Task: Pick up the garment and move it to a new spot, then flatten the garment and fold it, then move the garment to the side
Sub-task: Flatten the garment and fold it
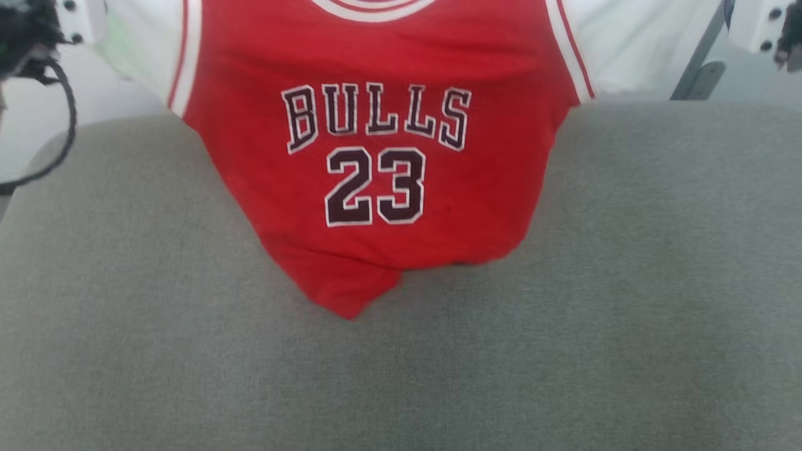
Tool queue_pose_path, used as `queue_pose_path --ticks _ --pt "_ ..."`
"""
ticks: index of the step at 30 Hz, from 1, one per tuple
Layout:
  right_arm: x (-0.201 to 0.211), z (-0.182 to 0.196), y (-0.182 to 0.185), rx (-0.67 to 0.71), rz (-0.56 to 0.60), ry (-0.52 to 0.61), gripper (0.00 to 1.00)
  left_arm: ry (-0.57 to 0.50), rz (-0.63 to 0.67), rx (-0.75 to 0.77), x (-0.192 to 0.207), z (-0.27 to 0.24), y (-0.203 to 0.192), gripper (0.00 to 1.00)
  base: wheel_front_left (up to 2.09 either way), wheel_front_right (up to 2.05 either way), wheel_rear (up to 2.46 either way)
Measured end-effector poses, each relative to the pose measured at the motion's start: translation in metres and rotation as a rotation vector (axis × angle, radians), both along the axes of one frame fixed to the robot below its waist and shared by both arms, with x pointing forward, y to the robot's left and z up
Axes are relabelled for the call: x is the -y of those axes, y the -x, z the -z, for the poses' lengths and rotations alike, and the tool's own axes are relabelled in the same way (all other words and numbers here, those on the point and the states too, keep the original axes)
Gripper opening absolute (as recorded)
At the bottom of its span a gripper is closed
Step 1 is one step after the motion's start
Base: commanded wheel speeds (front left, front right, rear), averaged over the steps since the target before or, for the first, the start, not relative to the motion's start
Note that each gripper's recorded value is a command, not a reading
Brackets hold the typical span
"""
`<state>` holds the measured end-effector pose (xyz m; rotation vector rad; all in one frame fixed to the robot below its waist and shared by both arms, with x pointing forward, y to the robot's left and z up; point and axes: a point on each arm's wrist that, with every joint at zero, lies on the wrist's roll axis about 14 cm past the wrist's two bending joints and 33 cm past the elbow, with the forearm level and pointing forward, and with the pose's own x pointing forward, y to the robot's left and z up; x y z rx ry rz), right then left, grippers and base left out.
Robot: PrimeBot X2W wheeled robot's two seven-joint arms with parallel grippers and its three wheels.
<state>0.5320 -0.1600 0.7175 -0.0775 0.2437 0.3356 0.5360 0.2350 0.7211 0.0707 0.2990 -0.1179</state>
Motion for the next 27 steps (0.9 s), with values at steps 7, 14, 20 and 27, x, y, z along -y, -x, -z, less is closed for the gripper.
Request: queue_pose_path --ticks 7,14,20,27 --pt "0.000 -0.044 0.011 0.106 0.004 -0.002 0.00 -0.013 0.027 0.091 0.010 -0.043 0.011 0.00 0.00 0.00 0.00" --pt "0.003 -0.058 -0.003 0.181 0.015 0.004 0.00 -0.006 0.054 0.157 0.020 -0.057 0.001 0.00 0.00 0.00 0.00" --pt "0.011 -0.047 -0.043 0.251 0.048 0.016 0.00 0.000 0.061 0.259 0.027 -0.055 -0.035 0.00 0.00 0.00 0.00" --pt "0.009 -0.030 -0.098 0.377 0.060 0.062 0.00 -0.022 0.090 0.430 0.044 -0.056 -0.087 0.00 0.00 0.00 0.00"
